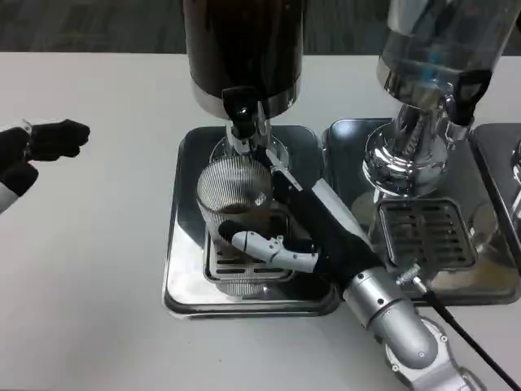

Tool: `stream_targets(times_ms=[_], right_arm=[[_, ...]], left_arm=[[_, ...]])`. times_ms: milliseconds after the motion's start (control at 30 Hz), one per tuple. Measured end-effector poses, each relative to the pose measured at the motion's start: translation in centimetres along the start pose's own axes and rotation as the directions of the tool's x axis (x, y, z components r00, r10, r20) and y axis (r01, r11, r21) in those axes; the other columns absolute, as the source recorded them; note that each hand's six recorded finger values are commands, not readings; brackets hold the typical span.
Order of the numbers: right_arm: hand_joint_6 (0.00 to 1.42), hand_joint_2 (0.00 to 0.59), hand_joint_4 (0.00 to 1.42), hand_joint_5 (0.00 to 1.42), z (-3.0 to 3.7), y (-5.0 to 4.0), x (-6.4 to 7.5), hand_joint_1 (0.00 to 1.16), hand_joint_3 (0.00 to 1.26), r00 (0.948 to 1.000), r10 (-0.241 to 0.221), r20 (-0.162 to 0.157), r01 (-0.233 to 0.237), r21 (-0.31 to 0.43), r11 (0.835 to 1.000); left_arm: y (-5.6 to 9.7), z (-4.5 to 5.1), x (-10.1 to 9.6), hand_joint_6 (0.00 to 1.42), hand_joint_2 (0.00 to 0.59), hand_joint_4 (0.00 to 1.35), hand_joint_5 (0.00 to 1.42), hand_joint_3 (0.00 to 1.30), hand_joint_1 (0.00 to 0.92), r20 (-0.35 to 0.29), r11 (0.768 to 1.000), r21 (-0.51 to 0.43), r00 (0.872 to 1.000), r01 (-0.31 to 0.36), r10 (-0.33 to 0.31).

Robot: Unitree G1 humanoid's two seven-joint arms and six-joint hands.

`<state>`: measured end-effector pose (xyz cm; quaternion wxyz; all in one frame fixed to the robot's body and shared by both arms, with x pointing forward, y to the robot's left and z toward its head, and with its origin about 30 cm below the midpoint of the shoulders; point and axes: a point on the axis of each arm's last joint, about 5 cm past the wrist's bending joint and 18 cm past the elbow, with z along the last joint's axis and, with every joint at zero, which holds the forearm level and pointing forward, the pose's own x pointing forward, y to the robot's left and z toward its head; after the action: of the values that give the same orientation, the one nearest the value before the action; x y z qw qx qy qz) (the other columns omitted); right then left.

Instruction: Grasp the cup under the faucet to collect the drink, then remove the cup.

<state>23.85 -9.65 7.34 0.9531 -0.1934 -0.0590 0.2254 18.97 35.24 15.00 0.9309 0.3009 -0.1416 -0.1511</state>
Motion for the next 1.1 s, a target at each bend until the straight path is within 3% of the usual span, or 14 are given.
stream_targets(times_ms=[367,1100], right_arm=[[0.05,0.191,0.00,0.00,-0.06,0.42,0.4,0.57,0.00,0.9997,-0.021,-0.008,0.021,-0.020,1.000],[0.10,0.188,0.00,0.00,-0.23,1.26,0.6,0.59,0.00,0.9987,-0.051,-0.009,0.050,-0.081,0.995]], left_arm=[[-0.2,-0.35,-0.2,0.25,0.110,0.29,0.29,0.35,0.000,-0.031,1.000,-0.005,0.999,0.011,-0.011],[-0.2,-0.37,-0.2,0.27,0.123,0.31,0.29,0.36,0.000,-0.034,1.000,-0.005,0.999,0.012,-0.012]])
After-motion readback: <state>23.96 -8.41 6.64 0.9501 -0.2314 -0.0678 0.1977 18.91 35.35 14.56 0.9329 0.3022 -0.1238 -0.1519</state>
